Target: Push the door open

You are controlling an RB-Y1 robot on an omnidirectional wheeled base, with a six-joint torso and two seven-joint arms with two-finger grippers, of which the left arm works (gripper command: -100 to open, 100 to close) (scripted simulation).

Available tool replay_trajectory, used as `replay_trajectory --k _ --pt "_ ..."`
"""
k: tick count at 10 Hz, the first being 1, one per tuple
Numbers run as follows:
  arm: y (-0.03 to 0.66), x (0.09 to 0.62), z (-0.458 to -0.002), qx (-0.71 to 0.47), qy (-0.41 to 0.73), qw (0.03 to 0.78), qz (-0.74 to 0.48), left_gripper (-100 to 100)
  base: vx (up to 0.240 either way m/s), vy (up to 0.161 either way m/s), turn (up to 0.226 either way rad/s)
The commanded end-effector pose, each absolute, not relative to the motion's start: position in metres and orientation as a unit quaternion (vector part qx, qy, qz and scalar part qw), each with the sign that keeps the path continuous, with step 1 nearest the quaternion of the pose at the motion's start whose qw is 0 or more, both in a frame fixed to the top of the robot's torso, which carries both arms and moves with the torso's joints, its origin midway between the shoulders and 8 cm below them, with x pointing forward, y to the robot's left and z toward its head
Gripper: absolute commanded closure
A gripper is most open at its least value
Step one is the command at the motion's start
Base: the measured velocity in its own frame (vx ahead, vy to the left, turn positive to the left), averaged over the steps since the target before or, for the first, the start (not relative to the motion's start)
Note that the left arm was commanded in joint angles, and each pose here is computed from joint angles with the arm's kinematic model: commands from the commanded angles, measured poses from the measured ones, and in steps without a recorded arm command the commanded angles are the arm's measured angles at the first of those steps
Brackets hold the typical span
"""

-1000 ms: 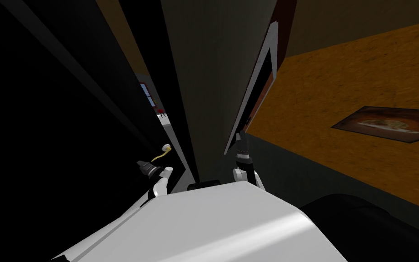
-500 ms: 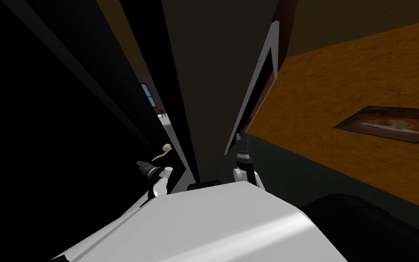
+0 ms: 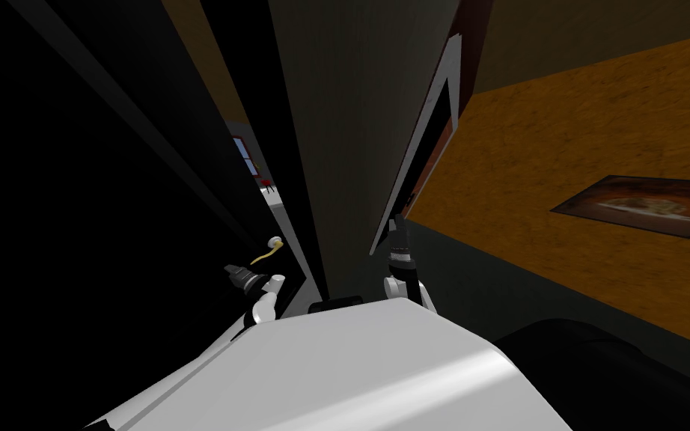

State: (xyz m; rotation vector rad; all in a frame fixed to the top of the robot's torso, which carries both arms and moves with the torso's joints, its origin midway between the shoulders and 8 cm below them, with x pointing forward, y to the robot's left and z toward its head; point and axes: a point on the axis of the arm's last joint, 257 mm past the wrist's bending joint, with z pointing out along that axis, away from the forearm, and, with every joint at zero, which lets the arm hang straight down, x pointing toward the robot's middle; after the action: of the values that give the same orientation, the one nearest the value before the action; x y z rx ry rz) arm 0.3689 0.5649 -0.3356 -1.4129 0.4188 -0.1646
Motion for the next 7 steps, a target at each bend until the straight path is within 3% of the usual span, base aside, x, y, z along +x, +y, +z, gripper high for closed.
replay_trajectory --k 1,7 --pt "0.565 0.369 -0.336 -0.644 0.191 0.737 -0.075 -100 0.006 -0.013 0.036" --pt "0.575 0.357 -0.336 -0.639 0.187 0.743 -0.064 -100 -0.003 0.01 -0.016"
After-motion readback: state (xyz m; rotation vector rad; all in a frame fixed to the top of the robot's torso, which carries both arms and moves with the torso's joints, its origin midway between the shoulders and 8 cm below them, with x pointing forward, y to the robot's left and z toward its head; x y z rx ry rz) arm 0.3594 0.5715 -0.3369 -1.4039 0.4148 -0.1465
